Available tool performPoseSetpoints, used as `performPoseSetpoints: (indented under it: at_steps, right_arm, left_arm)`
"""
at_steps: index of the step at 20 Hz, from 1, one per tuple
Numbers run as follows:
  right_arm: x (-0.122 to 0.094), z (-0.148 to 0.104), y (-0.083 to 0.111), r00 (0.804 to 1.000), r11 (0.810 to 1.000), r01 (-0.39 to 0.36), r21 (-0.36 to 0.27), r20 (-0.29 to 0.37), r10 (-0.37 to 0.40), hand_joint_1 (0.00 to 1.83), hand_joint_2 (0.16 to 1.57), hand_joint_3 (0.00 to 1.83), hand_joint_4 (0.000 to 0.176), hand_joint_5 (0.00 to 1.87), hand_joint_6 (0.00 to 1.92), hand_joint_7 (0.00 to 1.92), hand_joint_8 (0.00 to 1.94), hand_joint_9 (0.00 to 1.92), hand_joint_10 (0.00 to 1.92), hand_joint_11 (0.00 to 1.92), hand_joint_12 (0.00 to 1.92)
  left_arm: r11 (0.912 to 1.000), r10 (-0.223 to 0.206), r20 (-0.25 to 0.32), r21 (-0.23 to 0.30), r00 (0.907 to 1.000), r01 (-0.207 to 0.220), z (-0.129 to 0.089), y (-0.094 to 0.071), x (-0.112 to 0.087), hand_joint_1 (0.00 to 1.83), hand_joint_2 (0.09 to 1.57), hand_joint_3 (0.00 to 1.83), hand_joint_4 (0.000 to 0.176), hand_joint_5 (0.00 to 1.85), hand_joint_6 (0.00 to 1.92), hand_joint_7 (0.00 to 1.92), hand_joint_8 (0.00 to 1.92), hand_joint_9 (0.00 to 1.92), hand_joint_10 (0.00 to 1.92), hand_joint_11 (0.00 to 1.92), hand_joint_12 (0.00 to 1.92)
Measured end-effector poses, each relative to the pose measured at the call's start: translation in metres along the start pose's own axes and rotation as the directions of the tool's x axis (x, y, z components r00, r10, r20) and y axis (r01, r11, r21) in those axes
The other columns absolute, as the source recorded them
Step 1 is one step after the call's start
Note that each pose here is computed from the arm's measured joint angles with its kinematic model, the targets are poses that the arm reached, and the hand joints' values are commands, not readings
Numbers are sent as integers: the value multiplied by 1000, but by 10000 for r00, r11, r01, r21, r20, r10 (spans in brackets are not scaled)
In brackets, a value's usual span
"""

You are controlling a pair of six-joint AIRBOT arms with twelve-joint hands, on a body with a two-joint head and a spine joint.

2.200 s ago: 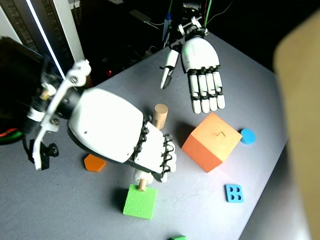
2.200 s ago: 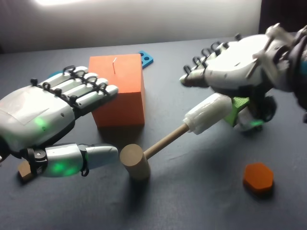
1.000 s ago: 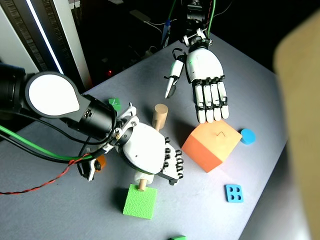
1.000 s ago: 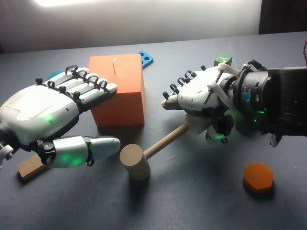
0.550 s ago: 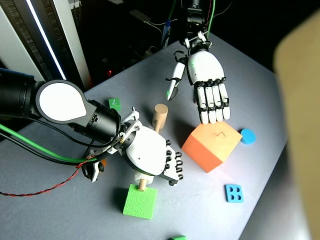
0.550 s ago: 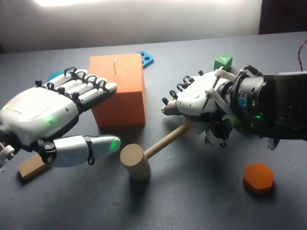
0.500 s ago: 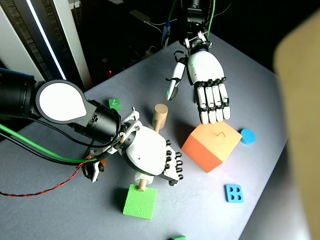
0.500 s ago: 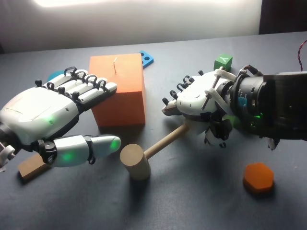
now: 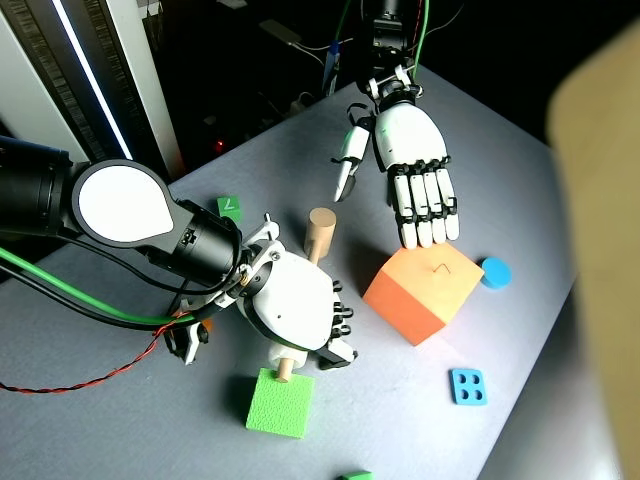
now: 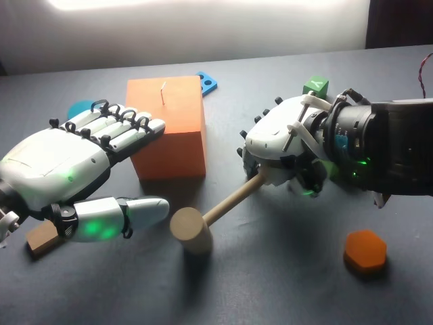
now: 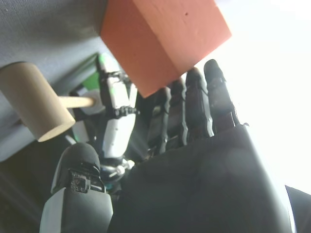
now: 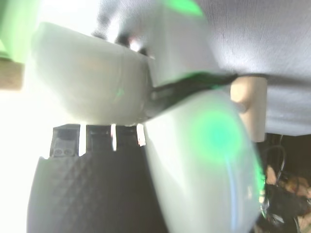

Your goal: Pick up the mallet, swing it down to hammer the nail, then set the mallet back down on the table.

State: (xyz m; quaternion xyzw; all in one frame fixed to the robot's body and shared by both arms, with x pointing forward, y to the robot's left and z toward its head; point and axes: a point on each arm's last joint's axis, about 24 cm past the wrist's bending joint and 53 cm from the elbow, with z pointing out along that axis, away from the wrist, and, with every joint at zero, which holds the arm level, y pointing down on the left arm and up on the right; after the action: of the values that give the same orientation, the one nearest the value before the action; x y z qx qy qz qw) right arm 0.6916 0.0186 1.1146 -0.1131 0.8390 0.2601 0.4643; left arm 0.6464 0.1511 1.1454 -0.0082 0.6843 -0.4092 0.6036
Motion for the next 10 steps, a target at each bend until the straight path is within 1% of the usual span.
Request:
performPoseSetpoints:
  at_steps: [1, 2, 3, 4, 5, 6, 7, 8, 9, 10]
  right_arm:
    - [0, 0, 0, 10000, 10000, -8, -15, 1, 8, 1097, 1231, 0, 0, 761, 1336, 817, 1880, 883, 1900, 866, 1914]
    - [1, 0, -1, 9999, 9999, -142, 29, -41, 143, 879, 1240, 4, 0, 860, 1867, 1177, 1939, 1292, 1920, 1367, 1921]
    - [4, 0, -3, 9997, 9997, -236, 92, -106, 237, 562, 1378, 55, 0, 1094, 1910, 1347, 1941, 1468, 1921, 1628, 1921]
    - [5, -3, -6, 9994, 9994, -312, 132, -134, 314, 447, 1463, 58, 0, 1258, 1919, 1450, 1941, 1586, 1921, 1758, 1921]
    - [5, -6, -7, 9991, 9991, -399, 122, -125, 400, 360, 1534, 36, 0, 1244, 1921, 1506, 1941, 1641, 1921, 1786, 1921]
    - [3, -11, -7, 9994, 9994, -324, 83, -89, 325, 350, 1561, 25, 0, 1222, 1921, 1531, 1941, 1665, 1921, 1797, 1921]
    - [4, -14, -8, 9996, 9996, -265, 100, -87, 265, 350, 1561, 25, 0, 1222, 1921, 1531, 1941, 1665, 1921, 1797, 1921]
    - [6, -21, -9, 9996, 9996, -243, 164, -131, 245, 346, 1571, 61, 0, 1226, 1921, 1590, 1941, 1708, 1921, 1819, 1921]
    - [7, -26, -9, 9996, 9996, -217, 190, -153, 220, 346, 1571, 61, 0, 1226, 1921, 1590, 1941, 1708, 1921, 1819, 1921]
    - [7, -36, -12, 9998, 9995, -93, 303, -148, 97, 336, 1571, 69, 0, 1206, 1921, 1553, 1941, 1666, 1921, 1778, 1921]
  left_arm:
    - [10000, 0, 10, 6, 10000, 0, 0, 0, 0, 0, 1186, 1, 0, 134, 0, 172, 5, 148, 10, 0, 220]
    - [10000, 2, 31, 22, 10000, -2, 0, -1, -1, 0, 1191, 2, 0, 131, 0, 179, 3, 159, 8, 0, 243]
    - [10000, -2, 44, 23, 10000, 2, 0, -1, -1, 0, 1189, 1, 0, 134, 1, 178, 3, 156, 6, 0, 245]
    - [10000, -3, 44, 29, 10000, 3, 0, -1, -1, 0, 1189, 1, 0, 136, 1, 175, 1, 150, 2, 0, 232]
    - [10000, -13, 35, 31, 10000, 13, 0, -1, 0, 0, 1182, 0, 0, 132, 0, 163, 0, 142, 0, 0, 233]
    - [10000, -39, 34, 38, 10000, 39, 0, -2, 0, 0, 1182, 0, 0, 129, 0, 152, 0, 129, 0, 0, 230]
    - [10000, -27, 27, 44, 10000, 27, 0, -2, 0, 0, 1182, 0, 0, 129, 0, 152, 0, 129, 0, 0, 230]
    - [10000, -27, 27, 44, 10000, 27, 0, -2, 0, 0, 1180, 0, 0, 132, 3, 161, 5, 141, 6, 0, 231]
    - [10000, -33, 22, 37, 10000, 33, 0, -2, 0, 0, 1180, 0, 0, 132, 3, 161, 5, 141, 6, 0, 231]
    - [10000, -36, 17, 31, 10000, 35, 0, -2, 0, 0, 1184, 0, 0, 138, 5, 165, 6, 140, 5, 0, 229]
